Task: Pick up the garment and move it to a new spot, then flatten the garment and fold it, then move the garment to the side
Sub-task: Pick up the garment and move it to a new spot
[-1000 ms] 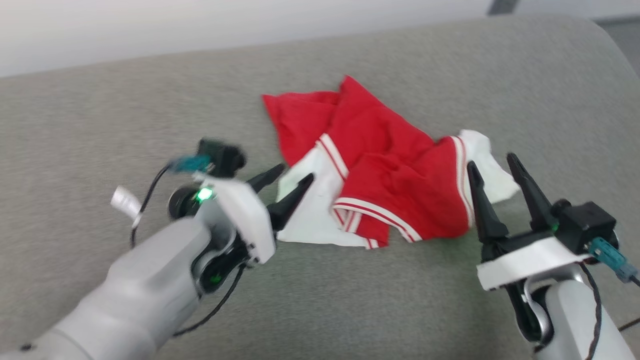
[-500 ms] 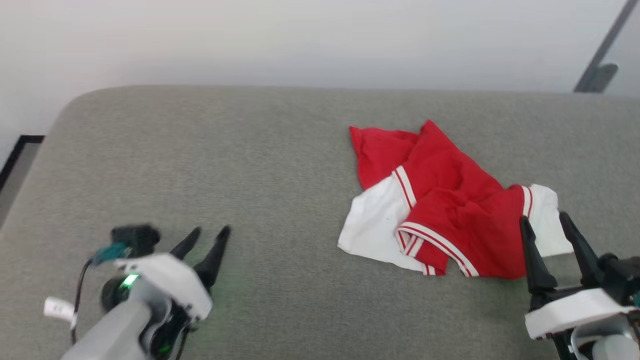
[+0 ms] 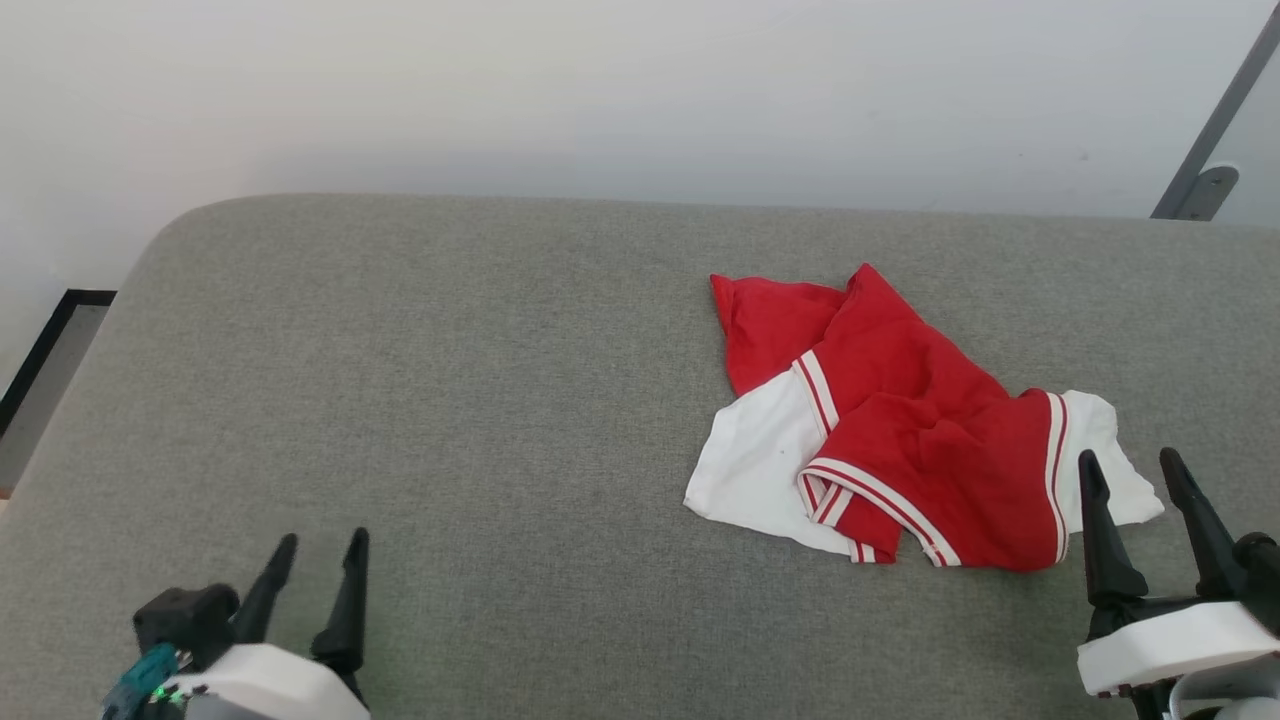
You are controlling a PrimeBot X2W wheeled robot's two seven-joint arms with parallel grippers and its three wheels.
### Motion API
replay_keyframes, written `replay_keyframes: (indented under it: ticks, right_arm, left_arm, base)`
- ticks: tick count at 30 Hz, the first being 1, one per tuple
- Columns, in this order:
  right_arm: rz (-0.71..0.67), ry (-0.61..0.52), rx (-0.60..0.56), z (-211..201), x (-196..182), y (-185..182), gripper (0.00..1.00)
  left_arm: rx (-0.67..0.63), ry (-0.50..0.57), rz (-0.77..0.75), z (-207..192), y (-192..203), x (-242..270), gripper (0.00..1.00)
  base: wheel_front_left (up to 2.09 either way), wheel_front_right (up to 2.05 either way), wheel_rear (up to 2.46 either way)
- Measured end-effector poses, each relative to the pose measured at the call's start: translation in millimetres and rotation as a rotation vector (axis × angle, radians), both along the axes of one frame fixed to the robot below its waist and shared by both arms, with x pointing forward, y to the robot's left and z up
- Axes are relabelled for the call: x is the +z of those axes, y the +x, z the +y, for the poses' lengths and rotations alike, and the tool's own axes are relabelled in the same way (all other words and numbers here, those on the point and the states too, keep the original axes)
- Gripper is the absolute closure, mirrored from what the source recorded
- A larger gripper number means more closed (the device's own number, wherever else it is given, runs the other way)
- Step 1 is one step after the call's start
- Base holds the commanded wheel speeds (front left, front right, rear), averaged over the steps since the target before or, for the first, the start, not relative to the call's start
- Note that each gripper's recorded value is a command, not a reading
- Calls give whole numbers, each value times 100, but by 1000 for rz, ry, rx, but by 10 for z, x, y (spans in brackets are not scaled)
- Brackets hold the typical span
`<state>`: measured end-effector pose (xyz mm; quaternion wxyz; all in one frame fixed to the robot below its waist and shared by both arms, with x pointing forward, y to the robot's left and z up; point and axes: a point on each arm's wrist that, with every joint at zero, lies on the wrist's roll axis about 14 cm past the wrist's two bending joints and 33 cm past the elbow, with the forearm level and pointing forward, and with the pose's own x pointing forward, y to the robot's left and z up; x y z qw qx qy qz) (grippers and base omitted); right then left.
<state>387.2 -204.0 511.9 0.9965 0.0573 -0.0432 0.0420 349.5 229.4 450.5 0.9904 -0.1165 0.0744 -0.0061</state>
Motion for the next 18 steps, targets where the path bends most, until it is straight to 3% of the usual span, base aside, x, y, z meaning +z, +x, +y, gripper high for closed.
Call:
replay_keyframes:
  ticks: [8,18]
  right_arm:
    - [-53,5,-23,-68,174,-8,0]
    - [-45,14,-36,-87,139,-52,0]
  left_arm:
    - [12,144,-158,42,-55,402,0]
    - [23,147,-162,19,-89,375,0]
  base:
    - [0,0,0]
    - [0,0,0]
